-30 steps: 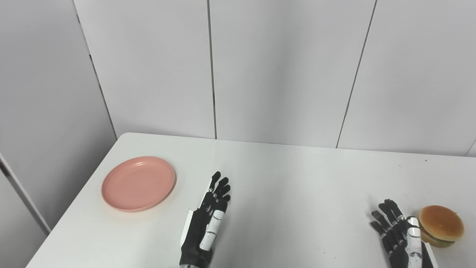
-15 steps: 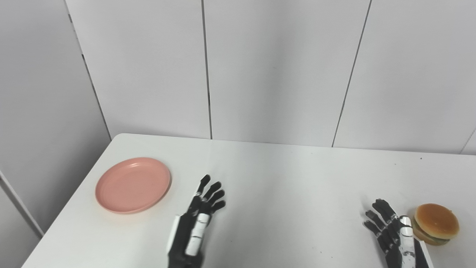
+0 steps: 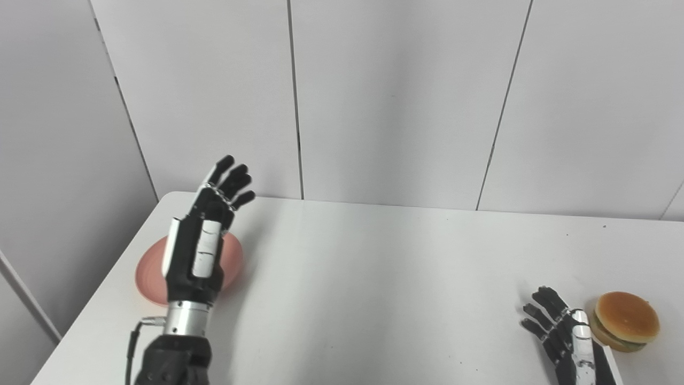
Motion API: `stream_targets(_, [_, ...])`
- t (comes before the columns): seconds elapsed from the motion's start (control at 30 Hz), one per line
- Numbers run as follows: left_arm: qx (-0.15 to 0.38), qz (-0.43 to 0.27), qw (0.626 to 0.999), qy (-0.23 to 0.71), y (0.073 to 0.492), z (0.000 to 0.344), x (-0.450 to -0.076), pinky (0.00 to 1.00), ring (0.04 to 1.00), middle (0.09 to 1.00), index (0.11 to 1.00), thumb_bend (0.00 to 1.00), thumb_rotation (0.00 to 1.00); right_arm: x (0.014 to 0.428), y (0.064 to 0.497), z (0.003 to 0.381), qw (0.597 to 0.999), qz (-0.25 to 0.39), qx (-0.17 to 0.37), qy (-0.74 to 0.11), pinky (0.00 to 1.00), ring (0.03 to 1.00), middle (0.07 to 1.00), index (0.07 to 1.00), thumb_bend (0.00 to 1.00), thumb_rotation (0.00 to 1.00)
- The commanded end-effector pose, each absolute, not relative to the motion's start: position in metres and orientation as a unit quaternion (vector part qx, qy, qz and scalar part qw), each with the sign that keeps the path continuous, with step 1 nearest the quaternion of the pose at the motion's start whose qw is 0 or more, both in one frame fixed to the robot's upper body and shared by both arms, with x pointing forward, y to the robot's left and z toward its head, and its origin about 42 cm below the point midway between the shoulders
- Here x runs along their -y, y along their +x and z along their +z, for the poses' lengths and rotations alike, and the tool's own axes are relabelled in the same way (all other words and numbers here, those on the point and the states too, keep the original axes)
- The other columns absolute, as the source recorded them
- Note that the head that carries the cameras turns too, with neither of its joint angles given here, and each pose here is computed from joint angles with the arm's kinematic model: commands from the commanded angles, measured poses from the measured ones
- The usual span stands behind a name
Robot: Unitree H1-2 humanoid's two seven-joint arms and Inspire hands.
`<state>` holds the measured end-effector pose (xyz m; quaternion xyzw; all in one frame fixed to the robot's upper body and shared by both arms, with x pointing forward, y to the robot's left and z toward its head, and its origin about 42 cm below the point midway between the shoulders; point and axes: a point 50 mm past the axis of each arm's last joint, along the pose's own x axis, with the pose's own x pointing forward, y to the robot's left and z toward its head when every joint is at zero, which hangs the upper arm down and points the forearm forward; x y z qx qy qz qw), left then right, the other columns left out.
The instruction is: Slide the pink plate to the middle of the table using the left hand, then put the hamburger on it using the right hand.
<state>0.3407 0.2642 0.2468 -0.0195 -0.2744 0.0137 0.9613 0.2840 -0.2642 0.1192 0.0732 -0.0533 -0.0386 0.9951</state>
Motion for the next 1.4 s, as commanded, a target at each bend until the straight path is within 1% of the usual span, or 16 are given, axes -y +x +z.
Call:
stream_targets(0.0, [0.302, 0.018, 0.953, -0.007, 0.352, 0.271, -0.285, 0.8, 0.882, 0.873, 0.848, 0.88, 0.81, 0.256, 0.267, 0.094, 0.995, -0.04, 0.014, 0.092, 0.8, 0.817, 0.859, 0.824, 0.69, 0.97])
stream_targets(0.1, [0.301, 0.031, 0.953, 0.004, 0.362, 0.281, -0.309, 0.8, 0.898, 0.886, 0.859, 0.86, 0.83, 0.256, 0.267, 0.094, 0.995, -0.041, 0.013, 0.092, 0.81, 0.819, 0.862, 0.826, 0.69, 0.97])
stream_targets(0.17, [0.298, 0.042, 0.954, 0.007, 0.37, 0.288, -0.325, 0.8, 0.903, 0.891, 0.861, 0.85, 0.83, 0.256, 0.267, 0.094, 0.995, -0.041, 0.012, 0.094, 0.8, 0.818, 0.859, 0.826, 0.69, 0.97])
stream_targets(0.23, [0.292, 0.049, 0.955, 0.009, 0.377, 0.292, -0.339, 0.82, 0.91, 0.894, 0.857, 0.84, 0.81, 0.256, 0.267, 0.094, 0.995, -0.041, 0.011, 0.095, 0.81, 0.816, 0.855, 0.823, 0.69, 0.96])
stream_targets(0.27, [0.288, 0.053, 0.956, 0.013, 0.381, 0.294, -0.346, 0.83, 0.915, 0.898, 0.857, 0.85, 0.82, 0.256, 0.267, 0.093, 0.995, -0.041, 0.011, 0.096, 0.81, 0.816, 0.855, 0.822, 0.69, 0.96])
stream_targets(0.37, [0.276, 0.059, 0.959, 0.021, 0.389, 0.295, -0.365, 0.88, 0.938, 0.923, 0.893, 0.87, 0.83, 0.257, 0.268, 0.093, 0.995, -0.04, 0.011, 0.094, 0.8, 0.814, 0.853, 0.82, 0.68, 0.96])
stream_targets(0.5, [0.261, 0.071, 0.963, 0.013, 0.398, 0.296, -0.39, 0.91, 0.956, 0.933, 0.9, 0.89, 0.81, 0.257, 0.267, 0.094, 0.995, -0.041, 0.01, 0.09, 0.81, 0.813, 0.852, 0.819, 0.68, 0.97])
stream_targets(0.6, [0.252, 0.089, 0.964, 0.008, 0.407, 0.293, -0.409, 0.91, 0.954, 0.928, 0.908, 0.89, 0.81, 0.257, 0.267, 0.094, 0.995, -0.039, 0.01, 0.09, 0.81, 0.815, 0.855, 0.823, 0.67, 0.97])
stream_targets(0.63, [0.249, 0.093, 0.964, 0.004, 0.409, 0.292, -0.414, 0.9, 0.939, 0.919, 0.901, 0.9, 0.8, 0.257, 0.266, 0.094, 0.995, -0.038, 0.011, 0.091, 0.81, 0.815, 0.856, 0.823, 0.67, 0.97])
stream_targets(0.77, [0.232, 0.112, 0.966, -0.003, 0.419, 0.282, -0.437, 0.88, 0.933, 0.912, 0.894, 0.9, 0.8, 0.257, 0.265, 0.096, 0.995, -0.038, 0.011, 0.091, 0.8, 0.807, 0.848, 0.818, 0.68, 0.96])
stream_targets(0.9, [0.218, 0.128, 0.967, -0.018, 0.426, 0.269, -0.451, 0.87, 0.933, 0.911, 0.882, 0.9, 0.78, 0.257, 0.264, 0.097, 0.995, -0.039, 0.01, 0.092, 0.8, 0.808, 0.847, 0.821, 0.67, 0.96])
stream_targets(1.0, [0.206, 0.137, 0.968, -0.037, 0.43, 0.256, -0.46, 0.88, 0.92, 0.905, 0.877, 0.88, 0.77, 0.258, 0.263, 0.098, 0.995, -0.04, 0.01, 0.092, 0.8, 0.803, 0.837, 0.817, 0.66, 0.96])
stream_targets(1.03, [0.201, 0.141, 0.969, -0.039, 0.431, 0.251, -0.462, 0.88, 0.918, 0.906, 0.877, 0.87, 0.76, 0.258, 0.262, 0.098, 0.995, -0.041, 0.01, 0.092, 0.8, 0.802, 0.835, 0.816, 0.66, 0.95])
stream_targets(1.1, [0.189, 0.15, 0.969, -0.044, 0.432, 0.241, -0.465, 0.85, 0.924, 0.911, 0.894, 0.83, 0.78, 0.257, 0.261, 0.1, 0.995, -0.041, 0.009, 0.092, 0.79, 0.801, 0.832, 0.815, 0.67, 0.95])
stream_targets(1.27, [0.151, 0.172, 0.973, -0.04, 0.433, 0.215, -0.466, 0.79, 0.896, 0.893, 0.877, 0.84, 0.77, 0.259, 0.259, 0.102, 0.995, -0.038, 0.01, 0.088, 0.8, 0.801, 0.827, 0.817, 0.66, 0.96])
stream_targets(1.37, [0.133, 0.176, 0.975, -0.03, 0.434, 0.199, -0.461, 0.79, 0.877, 0.885, 0.877, 0.84, 0.77, 0.259, 0.258, 0.104, 0.996, -0.039, 0.012, 0.086, 0.8, 0.803, 0.829, 0.817, 0.66, 0.96])
